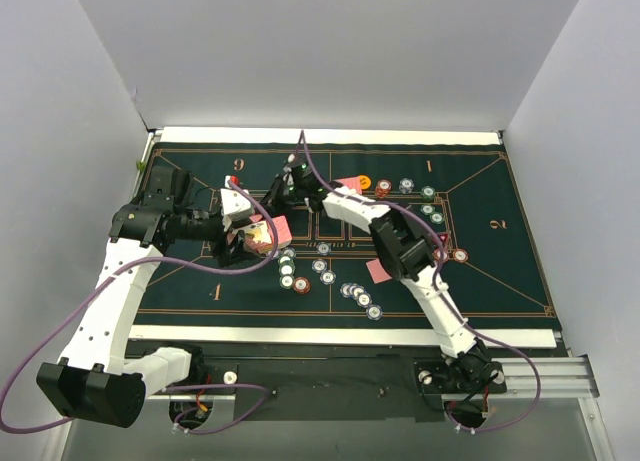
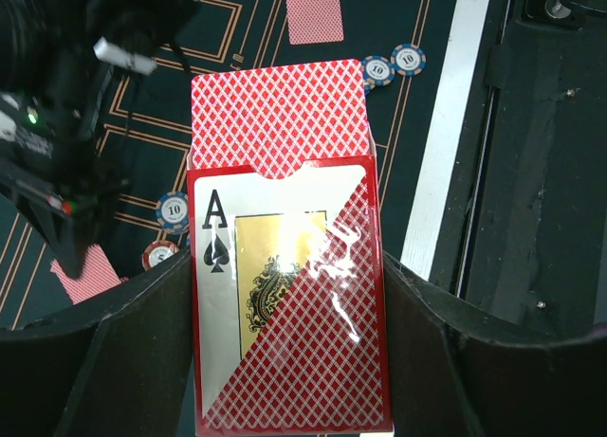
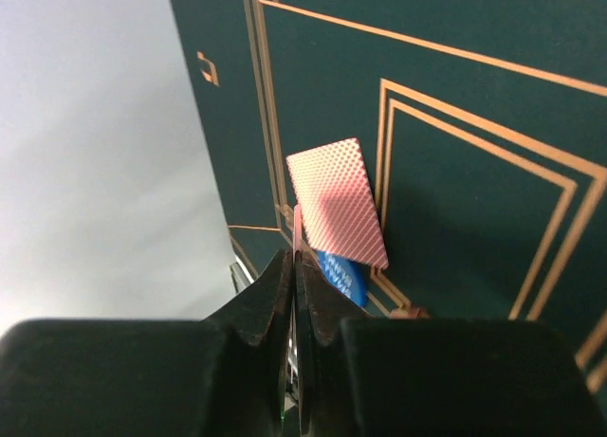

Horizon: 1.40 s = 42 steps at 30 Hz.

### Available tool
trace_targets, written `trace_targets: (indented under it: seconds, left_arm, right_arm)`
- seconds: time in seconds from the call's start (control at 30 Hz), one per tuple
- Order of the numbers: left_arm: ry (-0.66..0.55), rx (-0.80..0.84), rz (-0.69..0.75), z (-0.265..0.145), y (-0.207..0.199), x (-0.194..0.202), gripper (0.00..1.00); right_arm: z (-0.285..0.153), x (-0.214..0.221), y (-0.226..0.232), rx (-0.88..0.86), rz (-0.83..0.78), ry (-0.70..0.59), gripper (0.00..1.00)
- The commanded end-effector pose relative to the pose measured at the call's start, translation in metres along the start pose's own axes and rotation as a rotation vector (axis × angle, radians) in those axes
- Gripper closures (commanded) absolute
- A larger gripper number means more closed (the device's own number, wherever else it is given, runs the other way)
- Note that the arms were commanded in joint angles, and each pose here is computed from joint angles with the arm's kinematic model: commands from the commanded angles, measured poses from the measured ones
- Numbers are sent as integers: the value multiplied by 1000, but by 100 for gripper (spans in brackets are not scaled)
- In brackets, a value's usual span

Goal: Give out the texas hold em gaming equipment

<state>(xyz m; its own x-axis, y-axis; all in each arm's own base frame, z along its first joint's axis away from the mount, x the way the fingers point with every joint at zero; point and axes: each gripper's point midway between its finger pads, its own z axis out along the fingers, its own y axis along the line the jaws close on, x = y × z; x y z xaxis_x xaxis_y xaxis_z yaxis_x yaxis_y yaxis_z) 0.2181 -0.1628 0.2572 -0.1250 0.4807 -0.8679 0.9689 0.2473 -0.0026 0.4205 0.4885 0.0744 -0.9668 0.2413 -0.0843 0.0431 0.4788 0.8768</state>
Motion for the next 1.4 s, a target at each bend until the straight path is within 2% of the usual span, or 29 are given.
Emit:
trace_targets:
  seconds: [0.0,0.13,0.27,0.37,0.4,0.5,0.53,0.7,0.87,0.97,1.07,1.2,1.37]
  left_arm:
    - [-89,-3,75,-8,-3,-29,60]
    - [-90,-6,70,-8,-4,-28,61]
    - [-92,-8,30,-6,-4,-27,61]
    - [-82,-16,35,-9,-5,-26,61]
    - [-82,-19,43,-10,-6,-27,60]
    - [-84,-25,55,-12,-9,-26,61]
    - [-86,-28,52,-11,-9,-25,61]
    - [-98,-17,23,-6,-12,-20,61]
    - [-111,-36,5,-9,-10,-25,61]
    - [-124,-47,-24,-10,-7,-28,61]
    - [-153,-67,-34,-9,0,-33,61]
    - [-156,-69,-51,-10,2,-35,61]
    - [-153,-70,-49,-10,7,-40,61]
  right_arm:
    - [12,-4,29,-66,-17,-11,100]
    - [26,-9,27,-99,2,-20,100]
    - [37,-5,19,-62,9,-10,98]
    - [37,-2,12,-2,-40,-23,83]
    - [36,-1,8,19,-48,-21,74]
    - [30,-10,9,50,-84,-63,59]
    - [29,-13,9,52,-86,-72,51]
    - [11,-12,23,52,-124,-78,33]
    - [-28,-14,59,2,-158,-88,9]
    - [-54,-18,67,-4,-163,-110,7]
    - [-90,-24,96,-54,-175,-141,5]
    - [-127,-23,108,-73,-158,-172,5]
    - [-153,-21,111,-84,-146,-204,4]
